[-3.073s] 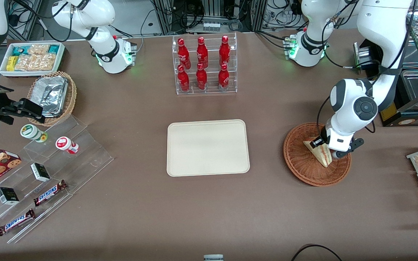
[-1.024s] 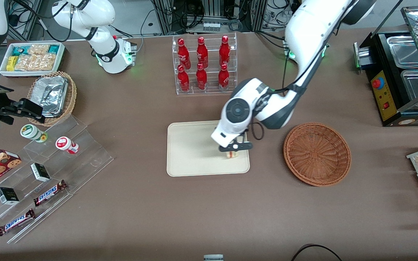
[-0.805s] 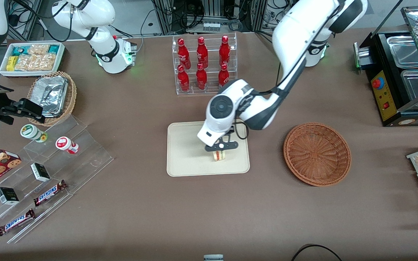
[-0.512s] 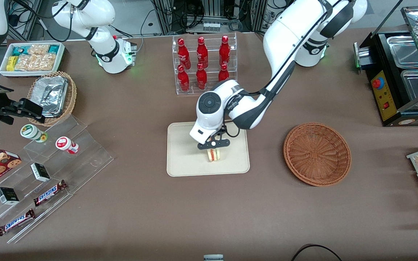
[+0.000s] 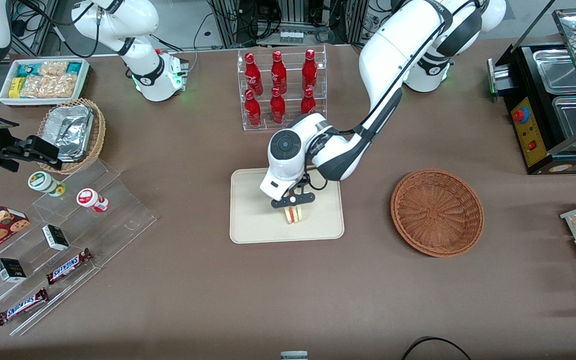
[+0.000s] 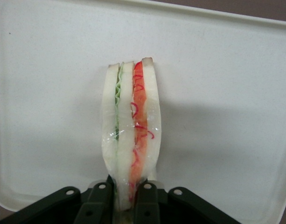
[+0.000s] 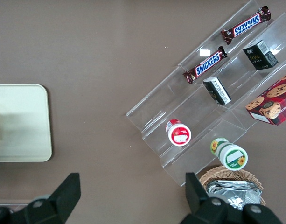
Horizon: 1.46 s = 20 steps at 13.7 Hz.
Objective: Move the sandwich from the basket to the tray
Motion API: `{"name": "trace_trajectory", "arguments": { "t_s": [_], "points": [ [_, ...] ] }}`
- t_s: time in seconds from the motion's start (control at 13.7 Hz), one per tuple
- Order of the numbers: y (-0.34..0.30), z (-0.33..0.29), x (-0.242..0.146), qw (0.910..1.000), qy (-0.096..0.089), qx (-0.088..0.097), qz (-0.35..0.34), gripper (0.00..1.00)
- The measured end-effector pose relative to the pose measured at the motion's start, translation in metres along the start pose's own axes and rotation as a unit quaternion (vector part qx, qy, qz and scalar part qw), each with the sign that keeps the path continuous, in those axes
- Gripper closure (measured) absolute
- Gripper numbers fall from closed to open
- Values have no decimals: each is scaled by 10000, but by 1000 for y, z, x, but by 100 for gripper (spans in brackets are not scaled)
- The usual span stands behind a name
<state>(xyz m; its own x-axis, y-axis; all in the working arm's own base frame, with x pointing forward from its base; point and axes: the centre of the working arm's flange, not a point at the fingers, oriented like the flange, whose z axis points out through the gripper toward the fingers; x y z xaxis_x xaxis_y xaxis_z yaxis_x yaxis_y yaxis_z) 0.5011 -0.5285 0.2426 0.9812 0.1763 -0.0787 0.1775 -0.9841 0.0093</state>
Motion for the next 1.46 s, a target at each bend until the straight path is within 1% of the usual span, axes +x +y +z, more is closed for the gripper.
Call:
{"name": "trace_trajectory", "arguments": {
  "t_s": [0.22,0.29,0.44,0.51,0.59,0.73,0.88,1.1,1.17,1.32,1.39,1.46],
  "points": [
    [1,1,2,10000,3,-22,-27,48],
    [2,-2,3,10000,17,-44,-39,39],
    [6,-12,7,9999,74,-129,-71,17],
    [7,-18,9,9998,100,-158,-83,7],
    [7,-26,10,9998,105,-140,-94,1],
    [5,-44,10,9999,105,-59,-103,0],
    [2,-70,7,9998,149,-13,-99,0],
    [-10,-113,6,9997,178,151,-49,0],
    [-17,-125,9,9996,180,201,107,0],
    [-34,-142,21,9982,152,306,492,0],
    [-45,-148,29,9979,113,375,522,0],
    [-59,-154,40,9980,31,430,454,0]
  ]
}}
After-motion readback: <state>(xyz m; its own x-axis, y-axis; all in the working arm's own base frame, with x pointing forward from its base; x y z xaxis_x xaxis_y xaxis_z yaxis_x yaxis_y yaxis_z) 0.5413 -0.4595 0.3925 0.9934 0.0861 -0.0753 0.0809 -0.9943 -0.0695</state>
